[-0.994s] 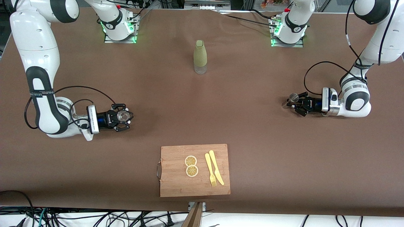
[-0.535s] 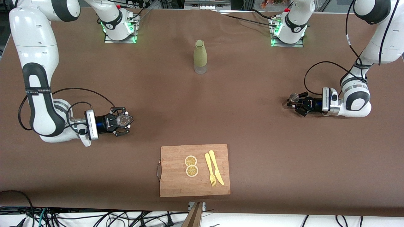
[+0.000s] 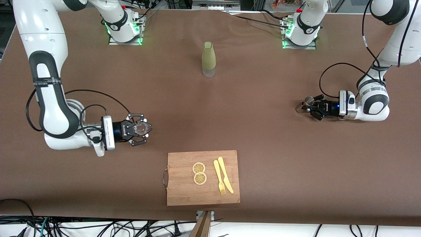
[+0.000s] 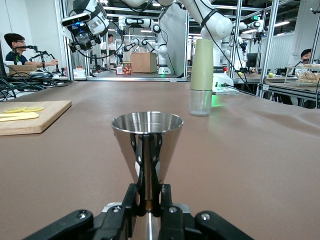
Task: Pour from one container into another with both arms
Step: 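Lift the glass cup with the right gripper while the left gripper lifts the jigger, then bring the glass cup above the jigger with the right gripper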
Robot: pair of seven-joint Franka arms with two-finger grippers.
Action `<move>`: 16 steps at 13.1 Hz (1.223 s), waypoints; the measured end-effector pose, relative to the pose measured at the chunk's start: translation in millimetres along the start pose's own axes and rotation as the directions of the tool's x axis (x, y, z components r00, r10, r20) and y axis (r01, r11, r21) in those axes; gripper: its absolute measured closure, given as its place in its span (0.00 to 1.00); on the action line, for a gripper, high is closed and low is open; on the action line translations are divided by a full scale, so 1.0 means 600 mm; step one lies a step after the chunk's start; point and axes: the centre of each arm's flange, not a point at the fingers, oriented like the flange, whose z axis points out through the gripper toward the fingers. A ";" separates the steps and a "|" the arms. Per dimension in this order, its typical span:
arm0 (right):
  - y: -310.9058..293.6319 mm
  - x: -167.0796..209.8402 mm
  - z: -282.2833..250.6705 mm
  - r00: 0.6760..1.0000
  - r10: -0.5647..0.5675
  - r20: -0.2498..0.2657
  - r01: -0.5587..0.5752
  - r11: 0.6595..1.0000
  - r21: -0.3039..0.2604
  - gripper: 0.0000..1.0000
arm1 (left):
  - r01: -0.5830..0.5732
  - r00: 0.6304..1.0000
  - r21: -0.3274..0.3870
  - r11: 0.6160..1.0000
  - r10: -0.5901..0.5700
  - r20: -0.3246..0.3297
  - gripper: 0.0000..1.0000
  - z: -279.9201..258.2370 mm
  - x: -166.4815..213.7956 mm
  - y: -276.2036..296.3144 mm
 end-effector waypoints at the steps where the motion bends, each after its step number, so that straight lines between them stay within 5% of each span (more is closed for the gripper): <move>1: 0.002 0.016 0.022 1.000 -0.005 0.005 0.006 1.000 -0.019 0.85 | 0.005 1.000 0.005 1.000 -0.005 -0.004 0.78 0.001 0.003 -0.004; 6: -0.007 0.075 0.130 0.999 -0.004 0.040 0.006 0.998 -0.058 0.85 | 0.030 0.997 0.061 0.998 -0.025 -0.069 0.78 0.042 0.040 -0.050; 16: -0.007 0.082 0.121 0.999 0.019 0.035 -0.016 0.997 -0.069 0.85 | 0.176 0.982 0.171 0.969 -0.161 -0.099 0.78 0.280 0.107 -0.170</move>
